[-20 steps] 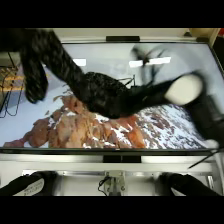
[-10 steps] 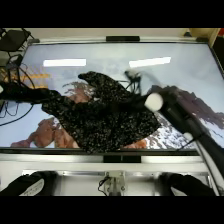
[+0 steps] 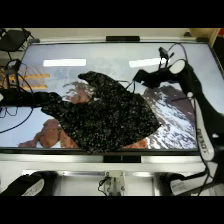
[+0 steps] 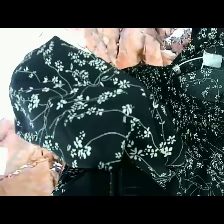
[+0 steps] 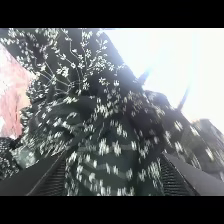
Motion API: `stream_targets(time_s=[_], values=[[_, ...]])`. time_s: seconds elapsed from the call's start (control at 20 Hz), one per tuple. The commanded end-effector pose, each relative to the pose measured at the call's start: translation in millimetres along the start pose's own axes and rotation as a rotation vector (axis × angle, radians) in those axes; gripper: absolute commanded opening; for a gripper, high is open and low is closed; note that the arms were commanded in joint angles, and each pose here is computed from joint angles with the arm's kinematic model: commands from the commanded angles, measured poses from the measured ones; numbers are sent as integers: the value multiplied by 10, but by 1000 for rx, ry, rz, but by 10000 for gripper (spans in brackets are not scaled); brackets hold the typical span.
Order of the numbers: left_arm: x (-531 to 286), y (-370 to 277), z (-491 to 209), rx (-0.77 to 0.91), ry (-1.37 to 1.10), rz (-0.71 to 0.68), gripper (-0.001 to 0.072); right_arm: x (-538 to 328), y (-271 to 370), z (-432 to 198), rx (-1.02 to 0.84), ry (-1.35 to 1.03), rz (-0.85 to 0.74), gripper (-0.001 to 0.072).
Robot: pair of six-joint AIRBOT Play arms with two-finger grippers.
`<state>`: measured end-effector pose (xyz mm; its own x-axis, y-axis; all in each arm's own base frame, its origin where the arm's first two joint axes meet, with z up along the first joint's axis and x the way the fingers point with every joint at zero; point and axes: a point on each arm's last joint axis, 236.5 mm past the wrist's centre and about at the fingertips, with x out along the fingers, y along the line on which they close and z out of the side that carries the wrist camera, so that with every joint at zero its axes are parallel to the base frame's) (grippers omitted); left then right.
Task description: Fold the shirts.
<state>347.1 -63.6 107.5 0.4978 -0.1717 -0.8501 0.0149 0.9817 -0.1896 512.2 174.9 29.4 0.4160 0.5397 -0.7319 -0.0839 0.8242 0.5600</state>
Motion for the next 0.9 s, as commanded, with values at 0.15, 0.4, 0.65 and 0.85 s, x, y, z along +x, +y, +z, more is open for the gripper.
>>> stream_targets(time_s=[0.15,0.4,0.65,0.85], values=[[-5,-44,6,-8,-5,-19,47,851,6,-319,-48,129,29,665],[-7,-77,63,-13,-29,-32,46,977,0,-616,-122,226,10,665],[-12,-131,121,-23,-53,-56,46,1084,55,-589,-127,182,-41,551],[-19,-180,165,-32,-72,-77,46,999,298,-428,-99,126,45,57]])
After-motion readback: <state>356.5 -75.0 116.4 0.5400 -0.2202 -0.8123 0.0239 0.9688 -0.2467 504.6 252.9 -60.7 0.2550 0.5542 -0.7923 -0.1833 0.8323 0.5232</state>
